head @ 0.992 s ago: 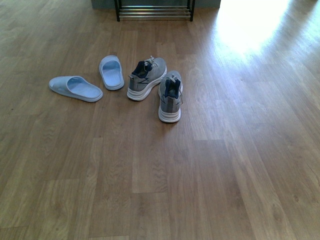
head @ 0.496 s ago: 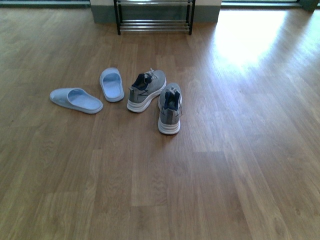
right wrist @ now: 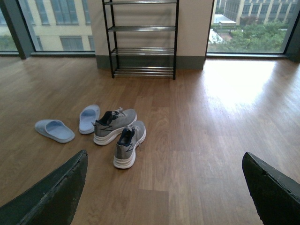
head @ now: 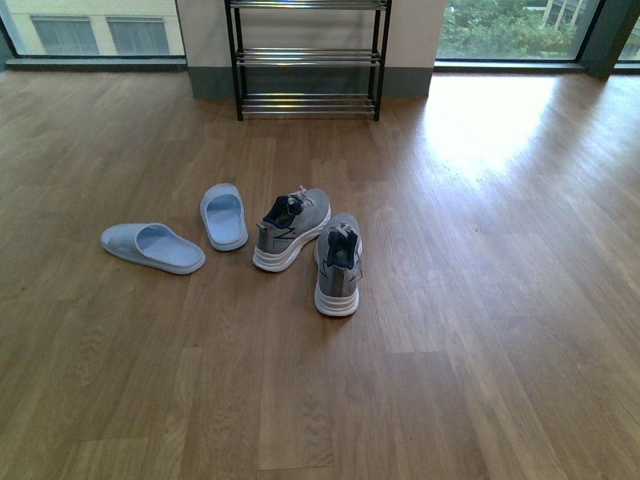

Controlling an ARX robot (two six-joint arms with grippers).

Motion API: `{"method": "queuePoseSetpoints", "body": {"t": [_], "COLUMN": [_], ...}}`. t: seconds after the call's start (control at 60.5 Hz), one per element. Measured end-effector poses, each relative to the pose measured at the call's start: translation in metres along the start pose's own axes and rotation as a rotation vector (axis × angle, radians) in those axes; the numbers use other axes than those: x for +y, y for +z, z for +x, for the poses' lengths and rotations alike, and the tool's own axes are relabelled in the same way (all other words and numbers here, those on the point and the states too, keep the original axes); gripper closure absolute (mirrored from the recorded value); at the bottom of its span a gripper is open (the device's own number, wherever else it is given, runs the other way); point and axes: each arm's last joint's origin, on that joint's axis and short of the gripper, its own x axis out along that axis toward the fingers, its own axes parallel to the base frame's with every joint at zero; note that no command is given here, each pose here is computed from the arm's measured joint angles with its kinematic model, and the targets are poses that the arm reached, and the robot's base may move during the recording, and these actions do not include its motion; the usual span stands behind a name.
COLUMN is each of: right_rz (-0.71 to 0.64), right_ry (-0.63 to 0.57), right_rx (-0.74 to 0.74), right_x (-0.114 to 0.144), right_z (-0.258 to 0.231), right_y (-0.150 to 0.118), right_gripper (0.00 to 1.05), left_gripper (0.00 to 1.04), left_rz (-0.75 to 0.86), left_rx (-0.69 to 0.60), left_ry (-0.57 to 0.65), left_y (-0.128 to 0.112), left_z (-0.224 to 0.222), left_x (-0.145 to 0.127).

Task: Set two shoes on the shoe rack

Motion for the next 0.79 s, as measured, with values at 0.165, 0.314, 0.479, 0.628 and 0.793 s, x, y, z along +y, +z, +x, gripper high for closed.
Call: {"method": "queuePoseSetpoints", "body": {"t": [0.165, 0.314, 0.479, 0.628, 0.793], "right_rz": [0.0, 0.0, 0.0, 0.0, 0.0], "right_ry": [0.0, 0.0, 0.0, 0.0, 0.0], "right_rx": [0.0, 0.0, 0.0, 0.0, 0.0], "right_x": [0.0, 0.0, 0.0, 0.0, 0.0], "right_z": [0.0, 0.0, 0.0, 0.0, 0.0], "right_y": [0.0, 0.0, 0.0, 0.0, 0.0], "right_gripper": [0.09, 0.09, 0.09, 0.09, 0.09], "left_gripper": [0.09, 0.09, 0.09, 0.09, 0.09], "left_rz": [0.0, 0.0, 0.0, 0.0, 0.0], "left_rx": [0.0, 0.0, 0.0, 0.0, 0.0], "left_ry": [0.0, 0.0, 0.0, 0.0, 0.0], "left_y": [0.0, 0.0, 0.0, 0.0, 0.0], "left_z": [0.0, 0.0, 0.0, 0.0, 0.0], "left_x": [0.0, 0.0, 0.0, 0.0, 0.0]}}
